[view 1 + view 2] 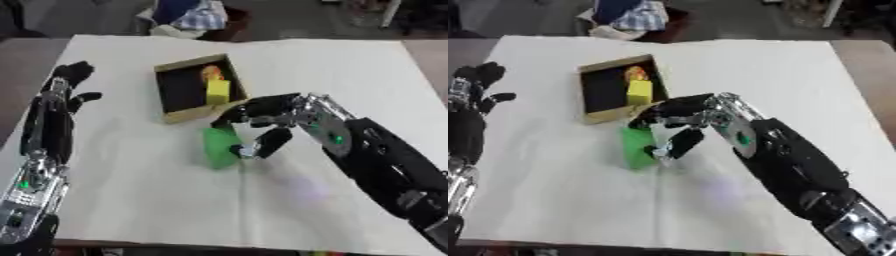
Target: Pick up objects on the table and place them in the box.
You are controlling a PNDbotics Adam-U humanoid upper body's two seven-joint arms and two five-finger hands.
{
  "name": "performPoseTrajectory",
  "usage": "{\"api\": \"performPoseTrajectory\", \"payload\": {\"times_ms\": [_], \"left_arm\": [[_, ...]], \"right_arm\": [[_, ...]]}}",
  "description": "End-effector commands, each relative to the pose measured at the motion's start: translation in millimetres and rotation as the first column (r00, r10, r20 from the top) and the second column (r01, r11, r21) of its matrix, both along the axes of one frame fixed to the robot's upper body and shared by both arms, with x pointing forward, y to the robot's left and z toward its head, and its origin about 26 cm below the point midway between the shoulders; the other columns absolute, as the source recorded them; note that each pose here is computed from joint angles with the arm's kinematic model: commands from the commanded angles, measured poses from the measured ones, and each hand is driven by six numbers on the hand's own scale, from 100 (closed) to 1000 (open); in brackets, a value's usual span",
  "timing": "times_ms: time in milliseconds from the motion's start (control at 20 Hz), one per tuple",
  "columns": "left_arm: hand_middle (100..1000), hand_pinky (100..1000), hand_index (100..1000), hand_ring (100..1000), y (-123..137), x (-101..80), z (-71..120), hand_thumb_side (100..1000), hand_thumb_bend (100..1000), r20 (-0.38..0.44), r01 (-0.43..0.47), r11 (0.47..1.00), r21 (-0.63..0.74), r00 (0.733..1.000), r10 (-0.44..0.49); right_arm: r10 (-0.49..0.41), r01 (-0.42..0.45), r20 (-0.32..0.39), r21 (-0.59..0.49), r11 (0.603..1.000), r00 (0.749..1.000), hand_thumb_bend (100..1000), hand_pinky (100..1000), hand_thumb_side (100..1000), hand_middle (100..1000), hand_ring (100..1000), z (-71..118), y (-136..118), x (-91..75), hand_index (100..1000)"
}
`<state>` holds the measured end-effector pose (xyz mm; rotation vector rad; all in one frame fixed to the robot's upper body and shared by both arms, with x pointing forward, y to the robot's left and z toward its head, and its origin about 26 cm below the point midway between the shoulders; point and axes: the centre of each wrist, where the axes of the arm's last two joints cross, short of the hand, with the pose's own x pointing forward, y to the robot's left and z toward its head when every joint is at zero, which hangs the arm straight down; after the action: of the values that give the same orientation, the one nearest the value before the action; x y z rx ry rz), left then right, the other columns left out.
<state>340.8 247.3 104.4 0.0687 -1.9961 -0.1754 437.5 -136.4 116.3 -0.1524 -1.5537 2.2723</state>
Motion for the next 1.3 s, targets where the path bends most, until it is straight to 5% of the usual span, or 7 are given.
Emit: {"api": "performPoseTrajectory", "payload": {"times_ms": [50, 500, 950, 1300], "left_arm": [[762, 718, 819, 923, 4, 1.4, 8.3, 927, 100, 0.025, 0.002, 1.000, 0.014, 1.000, -0.002], [762, 718, 819, 924, 4, 1.5, 8.9, 926, 100, 0.027, 0.003, 1.000, 0.012, 1.000, -0.003], [763, 718, 819, 926, 4, 1.4, 8.2, 927, 100, 0.024, 0.001, 1.000, 0.009, 1.000, -0.001], [763, 718, 819, 927, 4, 1.2, 7.8, 928, 100, 0.023, 0.002, 1.000, 0.005, 1.000, -0.002]], "right_arm": [[0.026, -0.026, 0.022, -0.029, 0.999, 0.999, 164, 844, 697, 910, 874, 5.2, 0, 2.2, 1000], [0.033, -0.033, 0.032, -0.022, 0.999, 0.999, 130, 831, 580, 866, 844, -1.7, 3, 2.1, 1000], [-0.069, 0.060, 0.036, 0.215, 0.975, 0.997, 100, 744, 285, 427, 665, 8.0, -1, 5.2, 917], [-0.147, 0.124, 0.023, 0.422, 0.898, 0.989, 100, 732, 263, 384, 639, 30.4, 7, 6.6, 907]]}}
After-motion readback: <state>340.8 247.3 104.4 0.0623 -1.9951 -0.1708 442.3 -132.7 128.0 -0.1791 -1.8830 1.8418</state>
